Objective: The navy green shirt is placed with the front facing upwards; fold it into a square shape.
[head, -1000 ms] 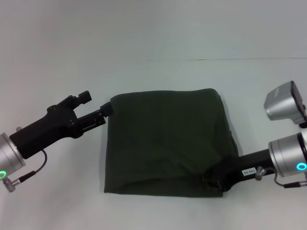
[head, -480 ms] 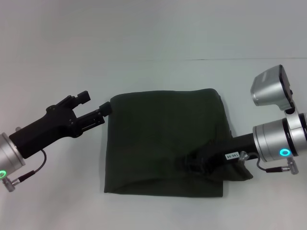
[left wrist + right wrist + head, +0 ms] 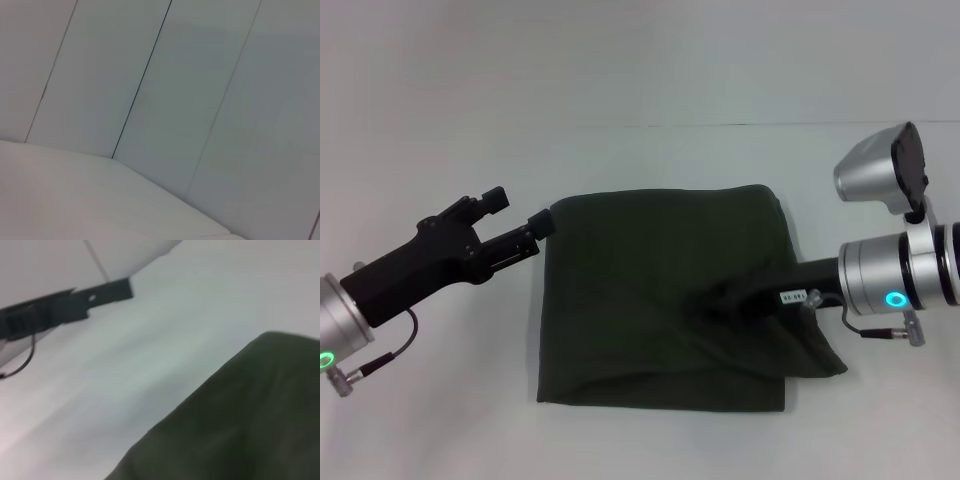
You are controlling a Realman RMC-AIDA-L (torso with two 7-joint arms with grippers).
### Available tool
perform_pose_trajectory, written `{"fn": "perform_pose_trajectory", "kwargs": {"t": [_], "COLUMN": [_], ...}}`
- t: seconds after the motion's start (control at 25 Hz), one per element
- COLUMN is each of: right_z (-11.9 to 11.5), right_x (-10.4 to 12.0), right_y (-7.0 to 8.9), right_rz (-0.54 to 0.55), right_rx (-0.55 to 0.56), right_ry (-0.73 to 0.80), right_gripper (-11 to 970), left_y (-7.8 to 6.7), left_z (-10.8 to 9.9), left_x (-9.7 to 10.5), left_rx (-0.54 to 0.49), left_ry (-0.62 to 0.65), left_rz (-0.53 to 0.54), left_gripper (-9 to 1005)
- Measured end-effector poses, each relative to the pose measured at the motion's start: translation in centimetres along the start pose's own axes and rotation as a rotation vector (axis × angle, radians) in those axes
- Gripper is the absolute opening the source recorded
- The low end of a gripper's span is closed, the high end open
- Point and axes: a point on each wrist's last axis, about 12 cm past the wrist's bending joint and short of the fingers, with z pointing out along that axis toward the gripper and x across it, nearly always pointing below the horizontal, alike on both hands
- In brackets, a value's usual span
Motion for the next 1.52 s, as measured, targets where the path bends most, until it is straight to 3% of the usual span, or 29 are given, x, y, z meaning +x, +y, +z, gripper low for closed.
{"fn": "perform_pose_trajectory", "kwargs": {"t": [0.2,0.56,0.84,1.2,1.52], "right_z": [0.3,2.2,0.8,-0.9,-0.4], "right_x": [-0.4,0.4,0.2,-0.7,-0.6], "right_y": [-0.2,1.1,1.5,-1.8,-3.1], "right_rz": [0.010,-0.062,-0.087,0.043,0.084], "right_rx": [0.023,-0.036,-0.105,0.135,0.267], "right_ry": [-0.031,0.106,0.033,-0.112,-0.103], "right_gripper": [130,107,97,96,95], "left_y": [0.0,0.0,0.0,-0.1,-0.2], "left_z": [0.1,0.1,0.1,0.3,0.4], "left_x": [0.0,0.0,0.0,0.1,0.1], "left_rx": [-0.006,-0.004,-0.003,0.002,0.006], "left_ry": [0.002,0.002,0.004,0.005,0.006], "left_rz": [-0.001,0.000,-0.001,-0.003,-0.002], "left_gripper": [951,951,950,951,950]}}
